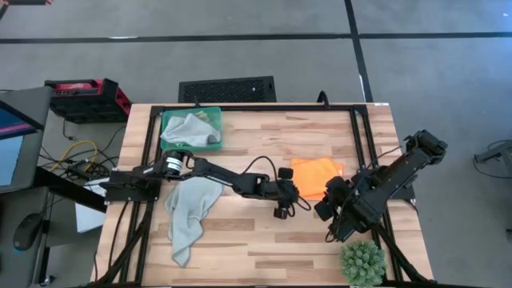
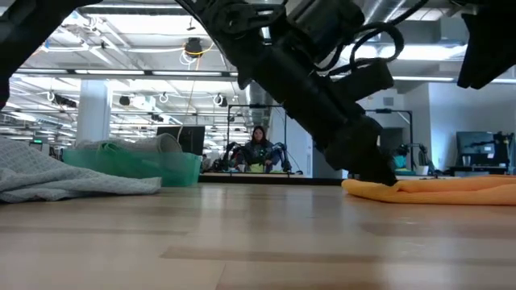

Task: Fold microfiber towels
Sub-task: Put the folded orange towel into the bin

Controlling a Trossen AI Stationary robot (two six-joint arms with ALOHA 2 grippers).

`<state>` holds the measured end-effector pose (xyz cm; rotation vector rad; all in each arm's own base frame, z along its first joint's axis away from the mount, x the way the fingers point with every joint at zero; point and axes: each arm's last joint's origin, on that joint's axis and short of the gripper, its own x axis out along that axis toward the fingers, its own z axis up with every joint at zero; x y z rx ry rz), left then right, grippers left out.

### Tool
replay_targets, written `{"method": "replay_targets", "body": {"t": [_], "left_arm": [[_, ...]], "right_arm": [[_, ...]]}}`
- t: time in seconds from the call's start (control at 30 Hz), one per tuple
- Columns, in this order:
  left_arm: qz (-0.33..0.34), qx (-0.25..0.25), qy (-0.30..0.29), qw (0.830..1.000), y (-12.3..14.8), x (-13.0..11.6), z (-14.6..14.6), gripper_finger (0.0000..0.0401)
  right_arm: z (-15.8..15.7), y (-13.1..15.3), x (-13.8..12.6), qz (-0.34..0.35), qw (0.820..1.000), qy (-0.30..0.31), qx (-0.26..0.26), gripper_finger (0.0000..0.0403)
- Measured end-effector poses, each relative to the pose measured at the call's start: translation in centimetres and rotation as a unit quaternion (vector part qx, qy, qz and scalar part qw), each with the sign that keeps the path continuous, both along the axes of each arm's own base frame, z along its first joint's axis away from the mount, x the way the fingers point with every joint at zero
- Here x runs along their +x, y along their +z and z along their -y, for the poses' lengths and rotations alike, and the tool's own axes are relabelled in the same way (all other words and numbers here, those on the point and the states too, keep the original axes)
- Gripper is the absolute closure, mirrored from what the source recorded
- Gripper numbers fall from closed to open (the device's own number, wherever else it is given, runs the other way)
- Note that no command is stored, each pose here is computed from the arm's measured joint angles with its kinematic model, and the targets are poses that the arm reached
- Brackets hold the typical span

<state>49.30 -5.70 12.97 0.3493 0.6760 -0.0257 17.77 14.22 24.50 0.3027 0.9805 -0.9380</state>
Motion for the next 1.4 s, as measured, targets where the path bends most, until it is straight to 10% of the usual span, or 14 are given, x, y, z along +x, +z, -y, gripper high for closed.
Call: {"method": "replay_targets", "body": {"t": [0.77, 1.13, 1.4], "left_arm": [[-0.020, 0.018, 0.068, 0.997, -2.6, 0.1, -0.3, 0.0255], [-0.042, 0.021, 0.073, 0.996, -2.9, -0.2, -0.4, 0.0384], [-0.069, 0.022, 0.079, 0.994, -2.8, -0.7, -0.5, 0.0398]], "right_arm": [[0.0, 0.0, 0.0, -0.002, 1.000, 0.000, -0.002, 0.0182], [0.0, 0.0, 0.0, -0.002, 1.000, 0.000, -0.001, 0.0182], [0.0, 0.0, 0.0, -0.003, 1.000, 0.000, -0.002, 0.0182]]}}
